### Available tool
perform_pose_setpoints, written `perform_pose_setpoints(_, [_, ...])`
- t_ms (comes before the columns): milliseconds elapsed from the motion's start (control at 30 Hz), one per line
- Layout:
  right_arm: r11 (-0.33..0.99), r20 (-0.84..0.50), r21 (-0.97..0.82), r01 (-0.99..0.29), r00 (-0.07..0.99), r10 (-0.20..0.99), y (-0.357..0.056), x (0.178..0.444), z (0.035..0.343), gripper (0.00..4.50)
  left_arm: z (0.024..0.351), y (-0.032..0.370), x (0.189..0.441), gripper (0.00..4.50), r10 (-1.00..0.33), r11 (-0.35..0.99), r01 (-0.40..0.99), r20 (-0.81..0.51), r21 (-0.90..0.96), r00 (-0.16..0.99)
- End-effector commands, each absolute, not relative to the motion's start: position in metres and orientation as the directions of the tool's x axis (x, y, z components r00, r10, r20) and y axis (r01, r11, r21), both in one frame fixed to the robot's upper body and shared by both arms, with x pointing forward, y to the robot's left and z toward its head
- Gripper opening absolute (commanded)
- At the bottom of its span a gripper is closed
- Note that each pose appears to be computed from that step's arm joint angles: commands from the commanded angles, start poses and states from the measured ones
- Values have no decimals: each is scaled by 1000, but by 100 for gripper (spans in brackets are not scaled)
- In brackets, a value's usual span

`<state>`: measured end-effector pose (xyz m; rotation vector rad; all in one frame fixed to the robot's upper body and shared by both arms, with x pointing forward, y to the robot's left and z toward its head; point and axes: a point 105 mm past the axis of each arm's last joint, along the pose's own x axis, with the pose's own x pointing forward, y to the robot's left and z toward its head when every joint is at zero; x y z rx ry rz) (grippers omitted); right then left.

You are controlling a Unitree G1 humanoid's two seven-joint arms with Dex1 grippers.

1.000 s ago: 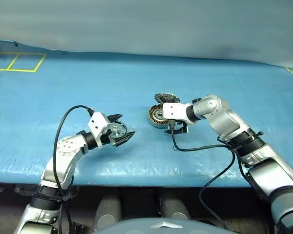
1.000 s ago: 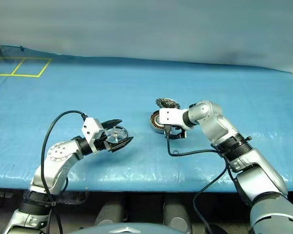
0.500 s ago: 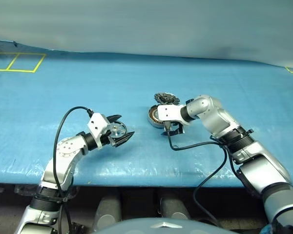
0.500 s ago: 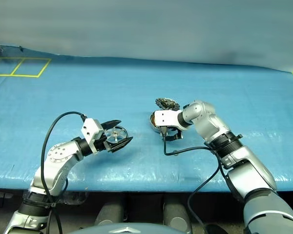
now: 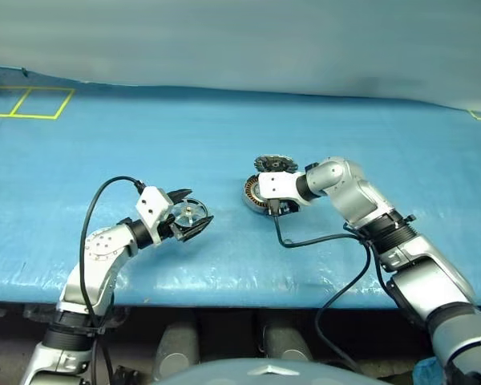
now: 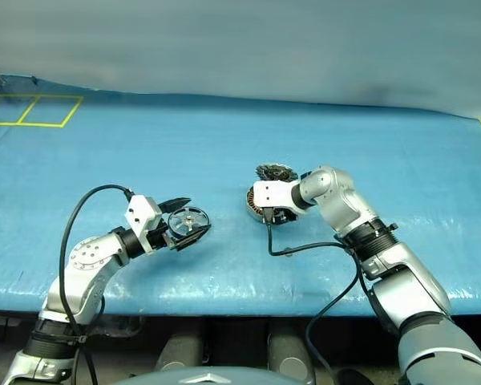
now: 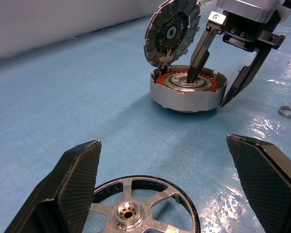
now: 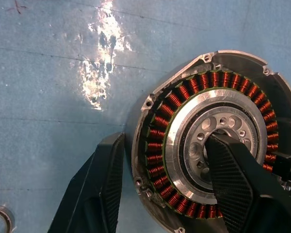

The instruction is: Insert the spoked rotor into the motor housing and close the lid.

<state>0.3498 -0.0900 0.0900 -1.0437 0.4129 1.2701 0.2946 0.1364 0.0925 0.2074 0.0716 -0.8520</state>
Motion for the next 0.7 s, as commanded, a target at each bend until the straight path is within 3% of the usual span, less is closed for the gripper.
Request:
perform_pose_setpoints(33, [-81, -705, -449, -890, 297, 644, -71, 336, 100, 235, 109, 141, 294, 450, -731, 645, 735, -108, 209, 673])
perform_pose_setpoints(367, [-121, -650, -470, -874, 250, 717, -38, 304, 101, 235, 113, 153, 296, 450, -709, 662, 714, -118, 228, 695])
perform_pose_setpoints(700, [-125, -696, -435, -892, 244, 676, -39, 301, 81, 235, 113, 152, 294, 450, -709, 662, 715, -121, 227, 695])
